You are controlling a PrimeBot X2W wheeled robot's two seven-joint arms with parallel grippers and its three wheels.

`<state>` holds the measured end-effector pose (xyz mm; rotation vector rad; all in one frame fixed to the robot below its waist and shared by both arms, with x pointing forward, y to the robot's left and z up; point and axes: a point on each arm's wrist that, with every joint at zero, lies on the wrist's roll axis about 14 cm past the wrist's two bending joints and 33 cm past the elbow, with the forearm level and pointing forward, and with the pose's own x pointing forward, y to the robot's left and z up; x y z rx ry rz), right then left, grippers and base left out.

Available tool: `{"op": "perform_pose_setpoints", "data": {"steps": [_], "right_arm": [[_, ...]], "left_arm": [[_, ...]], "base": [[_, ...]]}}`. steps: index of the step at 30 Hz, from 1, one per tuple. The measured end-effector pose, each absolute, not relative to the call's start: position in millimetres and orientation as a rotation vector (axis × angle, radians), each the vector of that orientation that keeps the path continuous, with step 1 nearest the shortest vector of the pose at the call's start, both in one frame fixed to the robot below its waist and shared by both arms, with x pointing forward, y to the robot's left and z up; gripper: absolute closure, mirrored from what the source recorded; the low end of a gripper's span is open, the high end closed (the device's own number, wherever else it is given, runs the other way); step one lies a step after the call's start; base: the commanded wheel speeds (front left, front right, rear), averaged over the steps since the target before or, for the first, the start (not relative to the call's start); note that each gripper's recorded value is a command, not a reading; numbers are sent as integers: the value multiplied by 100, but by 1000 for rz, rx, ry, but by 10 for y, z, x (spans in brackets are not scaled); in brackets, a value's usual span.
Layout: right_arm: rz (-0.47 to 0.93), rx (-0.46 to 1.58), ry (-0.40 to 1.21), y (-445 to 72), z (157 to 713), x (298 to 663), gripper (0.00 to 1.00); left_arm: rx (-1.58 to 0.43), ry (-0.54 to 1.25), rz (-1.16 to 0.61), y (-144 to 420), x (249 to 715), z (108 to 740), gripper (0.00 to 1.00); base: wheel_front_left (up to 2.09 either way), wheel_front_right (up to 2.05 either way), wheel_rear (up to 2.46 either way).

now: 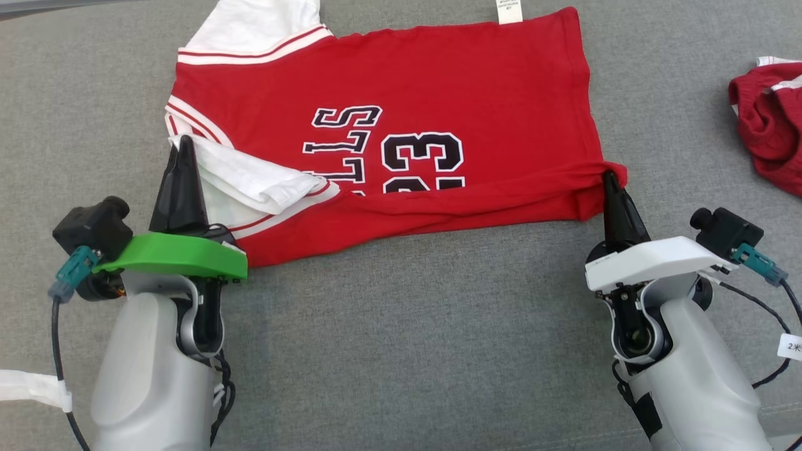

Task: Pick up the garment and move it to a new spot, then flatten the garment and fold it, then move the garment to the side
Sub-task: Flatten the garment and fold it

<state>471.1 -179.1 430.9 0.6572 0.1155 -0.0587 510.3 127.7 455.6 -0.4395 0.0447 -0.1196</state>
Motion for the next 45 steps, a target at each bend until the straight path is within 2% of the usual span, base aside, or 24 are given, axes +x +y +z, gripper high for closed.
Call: {"op": "perform_pose_setpoints", "data": {"steps": [1,2,3,5,6,9,10,11,12,19,28,38,45], "right_arm": [[-58,657,117,-1788,4300,4734,95],[-58,656,115,-1786,4298,4753,80],[-56,656,116,-1778,4296,4779,73],[-53,654,117,-1768,4289,4821,33],[-52,654,118,-1762,4287,4835,0],[-48,648,120,-1752,4282,4881,0],[-48,644,115,-1757,4292,4897,0],[-48,639,109,-1766,4307,4912,0],[-49,638,105,-1773,4318,4920,0],[-44,543,4,-1910,4614,4985,0],[-32,419,-29,-1944,4718,4646,0],[30,382,-36,-1753,4809,4428,0],[37,375,-28,-1739,4786,4396,0]], "left_arm": [[-433,42,-114,1292,5136,4553,100],[-430,40,-109,1306,5164,4553,100],[-429,39,-102,1328,5198,4549,100],[-422,41,-94,1348,5245,4525,100],[-421,45,-91,1351,5258,4508,100],[-423,57,-91,1332,5304,4467,100],[-423,60,-92,1325,5318,4459,74],[-423,61,-90,1321,5331,4459,26],[-425,58,-88,1322,5341,4468,0],[-446,9,-88,1341,5356,4639,0],[-461,29,-57,1496,4942,4579,0],[-426,321,10,1689,4348,3975,0],[-466,473,24,1605,4273,3718,0]], "base": [[0,0,0],[0,0,0],[0,0,0],[0,0,0],[0,0,0],[0,0,0],[0,0,0],[0,0,0],[0,0,0],[0,0,0],[0,0,0],[0,0,0],[0,0,0]]}}
